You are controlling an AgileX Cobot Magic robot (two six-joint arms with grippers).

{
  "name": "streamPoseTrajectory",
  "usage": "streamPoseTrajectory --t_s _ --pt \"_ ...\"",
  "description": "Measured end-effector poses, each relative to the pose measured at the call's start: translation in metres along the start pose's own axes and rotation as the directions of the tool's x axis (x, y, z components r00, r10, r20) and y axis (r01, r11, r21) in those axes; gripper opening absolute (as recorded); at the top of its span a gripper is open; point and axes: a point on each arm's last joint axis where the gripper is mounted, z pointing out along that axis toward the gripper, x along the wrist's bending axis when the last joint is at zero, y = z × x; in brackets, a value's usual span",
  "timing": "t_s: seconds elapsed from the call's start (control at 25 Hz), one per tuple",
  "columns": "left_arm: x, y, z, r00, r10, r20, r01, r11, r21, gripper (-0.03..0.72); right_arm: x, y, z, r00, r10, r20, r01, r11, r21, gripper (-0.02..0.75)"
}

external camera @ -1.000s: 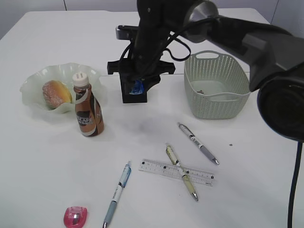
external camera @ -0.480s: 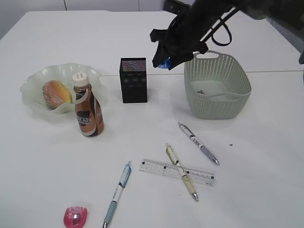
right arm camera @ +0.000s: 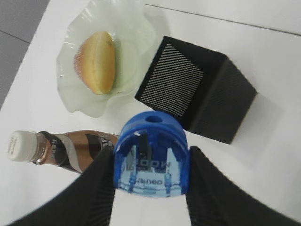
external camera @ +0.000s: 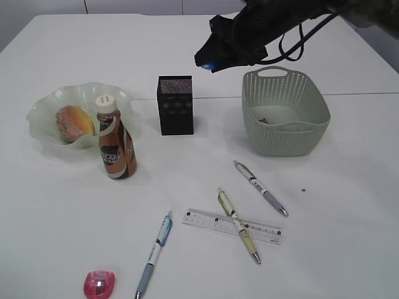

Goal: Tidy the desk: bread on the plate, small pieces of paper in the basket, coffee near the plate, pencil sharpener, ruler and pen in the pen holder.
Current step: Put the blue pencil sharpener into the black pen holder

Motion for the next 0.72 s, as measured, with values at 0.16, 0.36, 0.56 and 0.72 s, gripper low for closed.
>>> streamPoseTrajectory --t_s 0.16,0.36,0.56,0.72 --pt "0.000 0.000 0.000 1.000 0.000 0.000 0.000 1.000 0.000 0.457 -0.007 -0.003 0.011 0.998 -0.040 -0.040 0.040 0.999 -0.008 0.309" --pt "0.000 0.000 0.000 1.000 0.000 0.000 0.000 1.000 0.002 0.457 -0.007 0.002 0.016 0.992 -0.098 -0.075 0.091 0.992 -0.092 0.309" --pt "0.000 0.000 0.000 1.000 0.000 0.000 0.000 1.000 0.002 0.457 -0.012 0.002 0.025 0.991 -0.093 -0.094 0.080 0.988 -0.133 0.309" --pt "0.000 0.000 0.000 1.000 0.000 0.000 0.000 1.000 0.002 0.457 -0.019 -0.002 0.037 0.991 -0.083 -0.107 0.068 0.988 -0.141 0.309"
